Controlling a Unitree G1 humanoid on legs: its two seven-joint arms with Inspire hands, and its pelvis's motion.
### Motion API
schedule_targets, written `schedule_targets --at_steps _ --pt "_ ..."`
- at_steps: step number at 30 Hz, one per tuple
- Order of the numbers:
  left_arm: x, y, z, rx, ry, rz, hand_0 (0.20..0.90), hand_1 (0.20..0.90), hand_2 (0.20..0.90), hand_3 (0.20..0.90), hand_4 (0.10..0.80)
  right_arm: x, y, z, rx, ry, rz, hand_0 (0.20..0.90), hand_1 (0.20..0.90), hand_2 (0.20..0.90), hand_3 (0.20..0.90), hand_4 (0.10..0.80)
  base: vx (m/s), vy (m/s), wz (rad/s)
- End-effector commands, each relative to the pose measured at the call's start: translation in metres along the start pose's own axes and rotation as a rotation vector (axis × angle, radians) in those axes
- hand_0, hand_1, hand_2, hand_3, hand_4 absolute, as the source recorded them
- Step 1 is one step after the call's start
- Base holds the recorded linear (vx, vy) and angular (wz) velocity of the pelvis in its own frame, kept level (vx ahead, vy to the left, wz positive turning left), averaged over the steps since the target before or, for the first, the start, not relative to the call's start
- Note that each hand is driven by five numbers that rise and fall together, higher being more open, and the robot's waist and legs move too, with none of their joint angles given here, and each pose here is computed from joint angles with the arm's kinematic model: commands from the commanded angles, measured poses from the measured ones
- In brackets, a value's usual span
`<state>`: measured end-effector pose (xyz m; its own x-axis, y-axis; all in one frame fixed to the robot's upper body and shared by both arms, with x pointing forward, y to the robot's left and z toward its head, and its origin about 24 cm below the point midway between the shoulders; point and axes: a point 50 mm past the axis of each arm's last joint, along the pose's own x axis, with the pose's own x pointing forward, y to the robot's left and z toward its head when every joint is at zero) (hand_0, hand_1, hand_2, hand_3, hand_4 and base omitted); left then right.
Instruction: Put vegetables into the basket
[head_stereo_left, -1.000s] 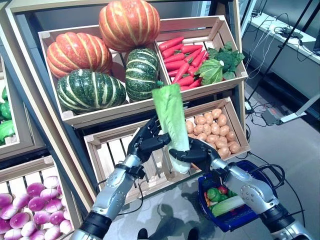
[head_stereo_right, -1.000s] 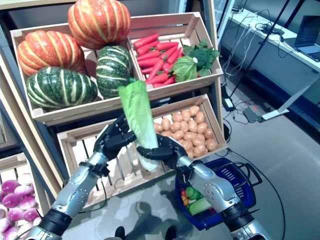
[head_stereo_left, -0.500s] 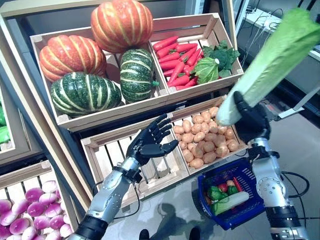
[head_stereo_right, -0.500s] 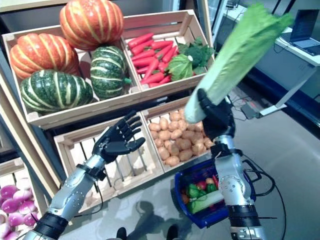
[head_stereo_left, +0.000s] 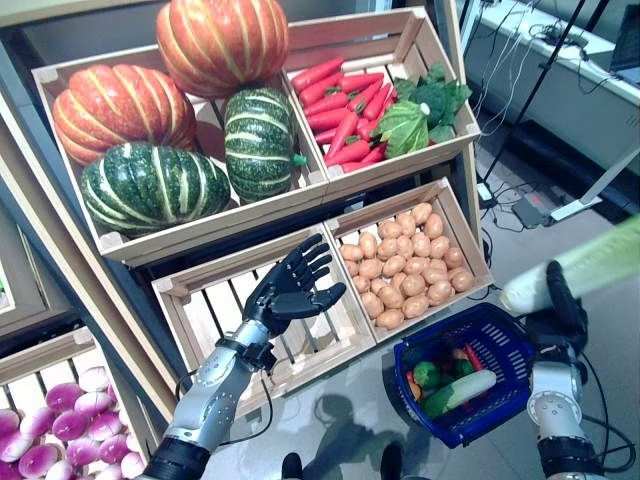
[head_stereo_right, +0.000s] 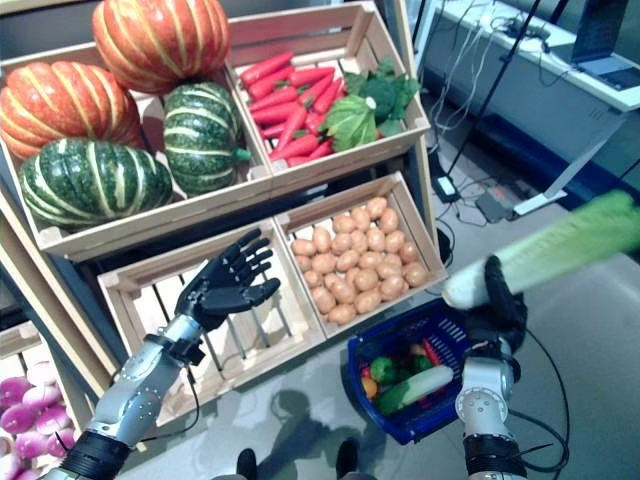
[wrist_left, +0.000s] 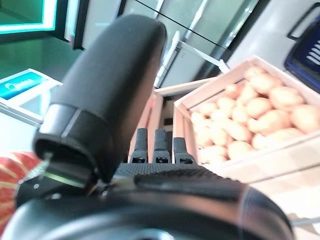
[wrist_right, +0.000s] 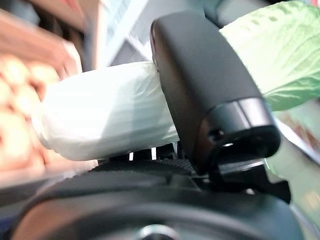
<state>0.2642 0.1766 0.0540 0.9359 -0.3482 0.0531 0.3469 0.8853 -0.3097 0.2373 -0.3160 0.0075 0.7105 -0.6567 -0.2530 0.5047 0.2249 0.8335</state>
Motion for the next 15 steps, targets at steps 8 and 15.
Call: schedule_targets --at_steps 8,15 --pt "0.037 -0.034 0.096 0.082 -0.416 -0.251 0.900 0.900 0.900 0.900 0.800 0.032 0.060 0.050 0.400 -0.318 0.138 0.300 0.300 0.300 0.300 0.400 -0.143 -0.100 0.07" --pt "0.041 -0.056 0.123 0.150 -0.529 -0.369 0.900 0.900 0.900 0.900 0.800 0.038 0.073 0.050 0.460 -0.325 0.157 0.300 0.300 0.300 0.300 0.400 -0.133 -0.062 0.09"
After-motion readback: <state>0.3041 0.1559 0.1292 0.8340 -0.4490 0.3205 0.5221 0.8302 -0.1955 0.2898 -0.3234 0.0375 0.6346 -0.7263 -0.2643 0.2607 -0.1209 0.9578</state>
